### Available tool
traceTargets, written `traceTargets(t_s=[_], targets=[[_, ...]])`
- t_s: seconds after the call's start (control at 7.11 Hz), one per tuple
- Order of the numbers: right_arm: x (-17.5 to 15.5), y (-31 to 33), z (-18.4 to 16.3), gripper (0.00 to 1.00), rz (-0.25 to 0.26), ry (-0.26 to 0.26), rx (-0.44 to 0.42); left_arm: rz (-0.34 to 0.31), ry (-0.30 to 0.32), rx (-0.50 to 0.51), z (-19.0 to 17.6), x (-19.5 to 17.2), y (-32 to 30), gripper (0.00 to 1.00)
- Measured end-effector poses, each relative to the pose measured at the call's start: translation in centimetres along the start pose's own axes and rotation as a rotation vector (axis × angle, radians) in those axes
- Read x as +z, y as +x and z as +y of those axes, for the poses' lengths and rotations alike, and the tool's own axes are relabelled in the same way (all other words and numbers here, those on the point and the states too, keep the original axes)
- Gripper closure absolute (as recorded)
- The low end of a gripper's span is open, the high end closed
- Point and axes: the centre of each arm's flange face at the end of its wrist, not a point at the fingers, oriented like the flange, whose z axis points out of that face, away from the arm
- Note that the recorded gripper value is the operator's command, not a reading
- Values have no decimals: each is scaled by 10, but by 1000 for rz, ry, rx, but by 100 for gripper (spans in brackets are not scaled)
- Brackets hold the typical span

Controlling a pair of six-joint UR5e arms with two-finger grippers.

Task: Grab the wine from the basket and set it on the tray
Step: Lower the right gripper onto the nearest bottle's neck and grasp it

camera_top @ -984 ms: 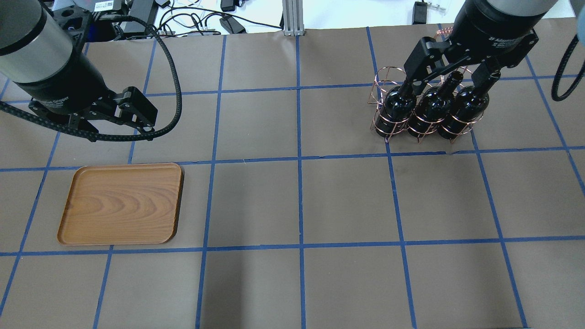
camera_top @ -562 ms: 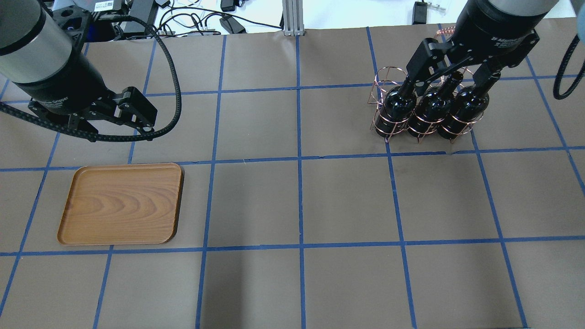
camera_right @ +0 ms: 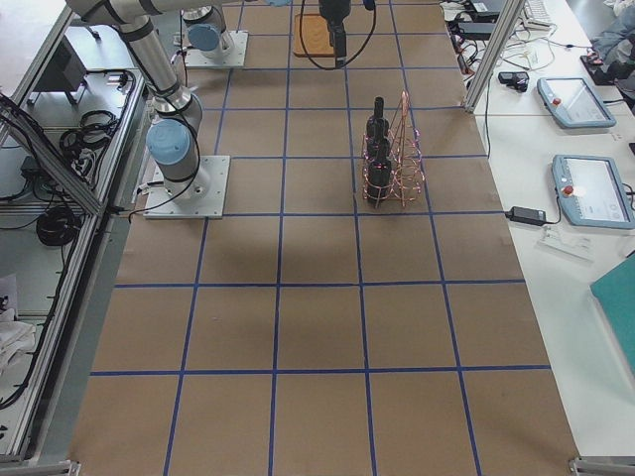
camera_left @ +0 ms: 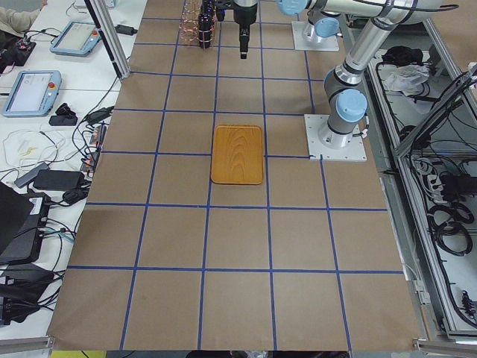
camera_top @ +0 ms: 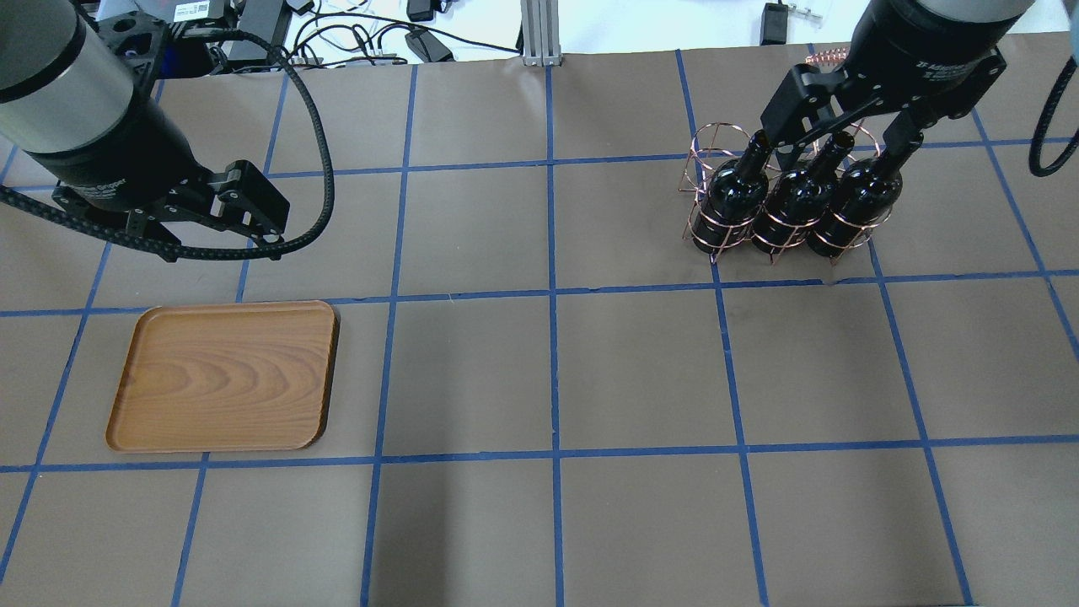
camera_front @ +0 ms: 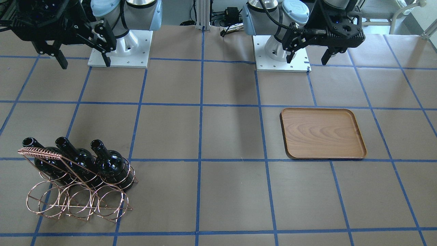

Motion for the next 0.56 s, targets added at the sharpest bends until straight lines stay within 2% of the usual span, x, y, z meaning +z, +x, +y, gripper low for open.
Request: traceTargets(t_s=[0.28,0.56], targets=[[11,17,-40,3,18,-16,20,1,-3,-1,0,1,0,0],[52,35,-91,6,39,-51,28,3,-5,-1,-1,2,0,0]])
